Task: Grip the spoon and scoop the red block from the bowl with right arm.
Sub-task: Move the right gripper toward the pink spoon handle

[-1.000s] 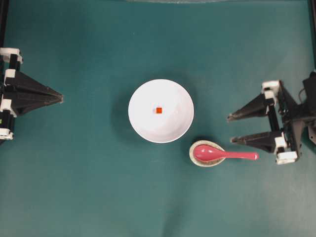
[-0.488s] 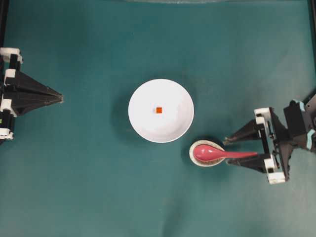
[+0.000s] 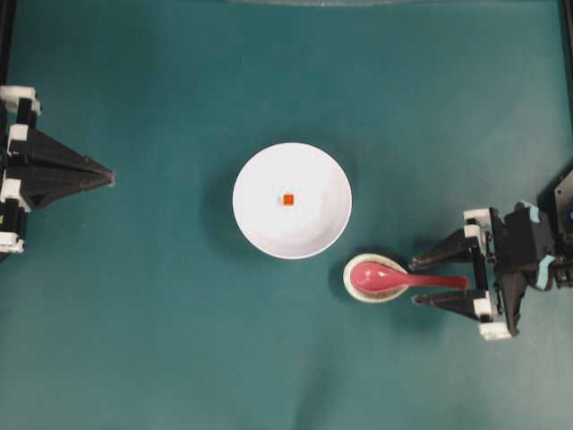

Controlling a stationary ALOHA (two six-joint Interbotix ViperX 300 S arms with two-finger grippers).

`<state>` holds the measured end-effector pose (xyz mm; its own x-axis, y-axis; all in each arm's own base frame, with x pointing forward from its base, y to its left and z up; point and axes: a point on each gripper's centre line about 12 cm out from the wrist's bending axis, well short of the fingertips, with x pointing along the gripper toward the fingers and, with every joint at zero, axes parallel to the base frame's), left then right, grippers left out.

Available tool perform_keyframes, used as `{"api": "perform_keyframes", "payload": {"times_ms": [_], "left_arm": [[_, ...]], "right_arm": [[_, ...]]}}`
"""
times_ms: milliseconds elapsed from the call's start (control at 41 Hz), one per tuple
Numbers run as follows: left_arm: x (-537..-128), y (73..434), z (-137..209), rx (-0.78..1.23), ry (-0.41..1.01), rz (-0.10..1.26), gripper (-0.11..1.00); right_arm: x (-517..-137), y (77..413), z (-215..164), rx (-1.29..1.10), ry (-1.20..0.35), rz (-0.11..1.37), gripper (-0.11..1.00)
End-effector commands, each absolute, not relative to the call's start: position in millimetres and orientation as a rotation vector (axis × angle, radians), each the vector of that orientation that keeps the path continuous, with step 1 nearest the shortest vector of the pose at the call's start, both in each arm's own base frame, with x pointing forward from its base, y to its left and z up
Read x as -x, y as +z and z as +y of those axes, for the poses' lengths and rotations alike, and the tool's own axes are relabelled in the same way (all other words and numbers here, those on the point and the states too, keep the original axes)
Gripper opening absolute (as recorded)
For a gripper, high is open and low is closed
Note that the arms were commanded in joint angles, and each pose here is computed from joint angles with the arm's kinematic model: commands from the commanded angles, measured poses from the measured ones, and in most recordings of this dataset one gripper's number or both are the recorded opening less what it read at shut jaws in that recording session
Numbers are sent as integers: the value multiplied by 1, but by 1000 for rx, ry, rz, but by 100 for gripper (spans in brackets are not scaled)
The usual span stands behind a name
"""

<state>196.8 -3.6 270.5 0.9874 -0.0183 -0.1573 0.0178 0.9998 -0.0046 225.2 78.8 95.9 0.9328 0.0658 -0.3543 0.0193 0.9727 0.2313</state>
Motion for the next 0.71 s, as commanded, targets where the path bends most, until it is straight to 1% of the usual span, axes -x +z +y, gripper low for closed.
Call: {"api": "perform_keyframes", "payload": {"times_ms": [0,293,683], "left_arm": [[-199,282,-4,3,-18,129,2],[-199,282,-4,3,-18,129,2],[-200,280,-3,3,-17,137,2]], "right_arm": [[-228,95,82,-236,21,364,61],[-225,85,83,-243,-22,411,61],[-222,81,83,-245,-23,445,61]]}}
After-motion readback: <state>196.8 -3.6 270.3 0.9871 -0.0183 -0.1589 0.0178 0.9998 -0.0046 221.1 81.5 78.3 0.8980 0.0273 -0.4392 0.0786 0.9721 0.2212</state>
